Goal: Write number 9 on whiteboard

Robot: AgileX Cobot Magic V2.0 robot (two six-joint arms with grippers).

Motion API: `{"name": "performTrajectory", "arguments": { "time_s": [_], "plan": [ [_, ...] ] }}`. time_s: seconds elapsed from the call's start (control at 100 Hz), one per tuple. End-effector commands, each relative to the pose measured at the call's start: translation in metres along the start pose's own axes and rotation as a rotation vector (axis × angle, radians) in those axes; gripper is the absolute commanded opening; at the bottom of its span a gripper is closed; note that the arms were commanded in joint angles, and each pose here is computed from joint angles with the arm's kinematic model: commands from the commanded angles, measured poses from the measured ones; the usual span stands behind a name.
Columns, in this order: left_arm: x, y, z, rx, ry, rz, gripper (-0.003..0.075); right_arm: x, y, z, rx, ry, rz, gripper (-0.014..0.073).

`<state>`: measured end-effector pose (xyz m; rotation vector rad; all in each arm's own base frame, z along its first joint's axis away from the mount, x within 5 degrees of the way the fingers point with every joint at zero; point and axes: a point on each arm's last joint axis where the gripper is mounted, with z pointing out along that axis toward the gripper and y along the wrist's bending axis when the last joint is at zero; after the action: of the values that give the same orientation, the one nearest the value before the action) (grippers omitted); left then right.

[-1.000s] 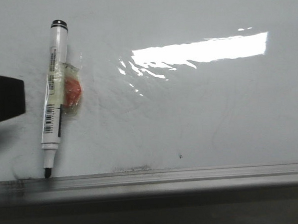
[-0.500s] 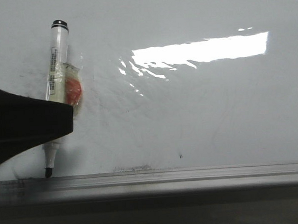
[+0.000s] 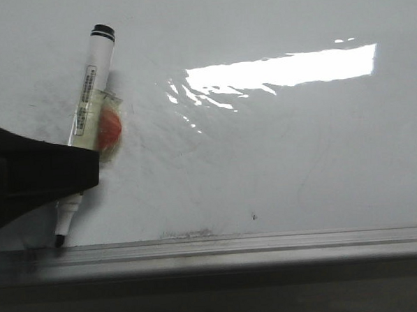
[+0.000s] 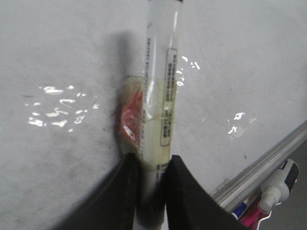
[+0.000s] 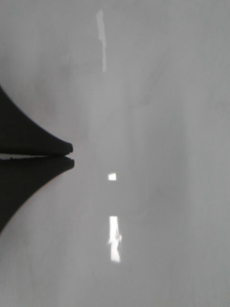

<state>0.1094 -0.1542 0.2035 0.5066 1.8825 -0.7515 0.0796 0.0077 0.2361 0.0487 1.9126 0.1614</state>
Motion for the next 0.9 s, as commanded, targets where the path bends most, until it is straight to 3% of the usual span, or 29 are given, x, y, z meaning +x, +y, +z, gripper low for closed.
{"name": "performTrajectory", "arguments": {
  "time_s": [0.0, 0.2, 0.38, 0.43, 0.67, 0.89],
  "plan": [
    [-0.007, 0.000, 0.003, -0.018, -0.037, -0.041, -0.0020, -0.014, 0.007, 0.000, -0.061, -0.055, -0.032, -0.0063],
    [-0.011, -0.009, 0.004, 0.056, -0.053, 0.074, -0.0020, -0.035, 0.029, 0.004, -0.236, 0.017, -0.167, -0.0023],
    [-0.021, -0.027, 0.005, 0.208, -0.093, 0.317, -0.0020, -0.065, 0.071, -0.001, -0.517, 0.013, -0.293, 0.0370],
    [-0.023, -0.033, 0.005, 0.257, -0.109, 0.403, -0.0020, -0.071, 0.083, -0.002, -0.585, 0.023, -0.316, 0.0419],
    [-0.023, -0.047, 0.003, 0.386, -0.140, 0.649, -0.0020, -0.088, 0.132, -0.001, -0.773, 0.075, -0.386, 0.0382],
    [-0.023, -0.047, 0.002, 0.392, -0.142, 0.658, -0.0020, -0.087, 0.155, 0.014, -0.793, 0.191, -0.326, 0.0375]
  ]
}}
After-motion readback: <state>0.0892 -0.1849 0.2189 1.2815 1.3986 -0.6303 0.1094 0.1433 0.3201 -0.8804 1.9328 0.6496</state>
